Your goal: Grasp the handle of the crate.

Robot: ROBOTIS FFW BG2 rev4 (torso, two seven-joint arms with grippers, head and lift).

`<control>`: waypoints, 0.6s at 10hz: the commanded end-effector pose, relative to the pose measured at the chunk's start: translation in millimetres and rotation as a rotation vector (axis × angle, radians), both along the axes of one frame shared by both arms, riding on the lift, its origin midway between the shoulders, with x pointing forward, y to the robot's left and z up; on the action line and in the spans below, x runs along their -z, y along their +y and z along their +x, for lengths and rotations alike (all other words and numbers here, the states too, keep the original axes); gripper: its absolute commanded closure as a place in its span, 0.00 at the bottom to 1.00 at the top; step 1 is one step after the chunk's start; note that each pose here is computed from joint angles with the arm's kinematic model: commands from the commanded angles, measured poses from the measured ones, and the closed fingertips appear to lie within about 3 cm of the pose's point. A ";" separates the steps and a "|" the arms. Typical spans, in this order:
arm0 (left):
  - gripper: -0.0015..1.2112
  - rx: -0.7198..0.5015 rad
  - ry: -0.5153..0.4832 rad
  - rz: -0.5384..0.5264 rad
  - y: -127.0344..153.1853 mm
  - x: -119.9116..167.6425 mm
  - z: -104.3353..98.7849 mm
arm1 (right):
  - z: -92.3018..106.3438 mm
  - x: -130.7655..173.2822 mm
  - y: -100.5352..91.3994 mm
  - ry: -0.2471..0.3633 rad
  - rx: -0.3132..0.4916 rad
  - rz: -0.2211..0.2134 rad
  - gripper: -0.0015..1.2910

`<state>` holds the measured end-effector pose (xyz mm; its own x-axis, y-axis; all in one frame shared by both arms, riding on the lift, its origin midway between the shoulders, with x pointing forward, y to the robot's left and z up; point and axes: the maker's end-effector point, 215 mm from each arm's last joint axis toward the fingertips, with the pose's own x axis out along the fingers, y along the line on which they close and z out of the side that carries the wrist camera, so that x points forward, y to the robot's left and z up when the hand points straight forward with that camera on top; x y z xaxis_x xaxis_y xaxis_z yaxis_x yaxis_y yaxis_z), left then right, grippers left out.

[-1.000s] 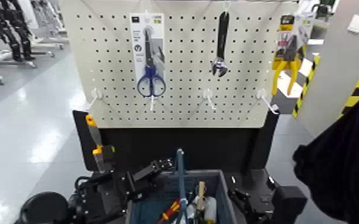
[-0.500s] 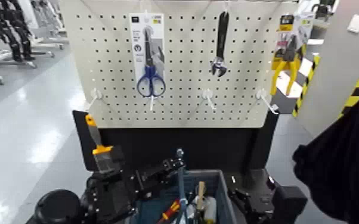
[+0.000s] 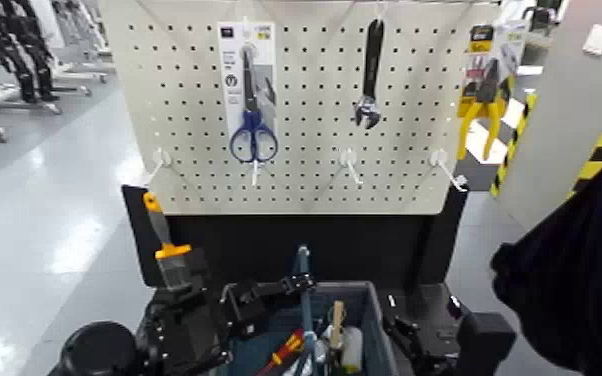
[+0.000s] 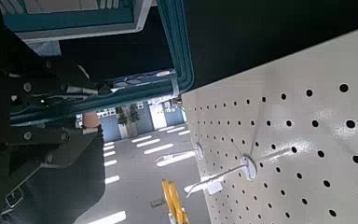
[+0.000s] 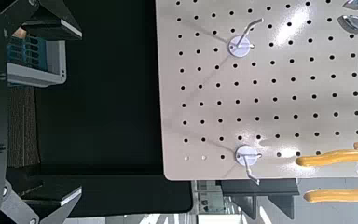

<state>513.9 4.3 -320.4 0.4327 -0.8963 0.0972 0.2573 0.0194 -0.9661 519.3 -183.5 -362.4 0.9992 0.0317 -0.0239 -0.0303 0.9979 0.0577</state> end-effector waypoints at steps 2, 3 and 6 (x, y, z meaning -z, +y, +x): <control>0.98 -0.005 0.001 -0.009 -2.3 0.4 -1.6 | -0.1 0.7 0.5 0.001 -0.002 0.000 0.11; 0.98 -0.006 -0.001 -0.016 -4.7 -1.5 -2.5 | -0.1 0.6 0.9 0.001 -0.001 0.002 0.11; 0.98 -0.008 -0.015 -0.075 -15.3 -18.2 -16.0 | 0.4 0.8 -3.4 0.001 0.005 -0.003 0.11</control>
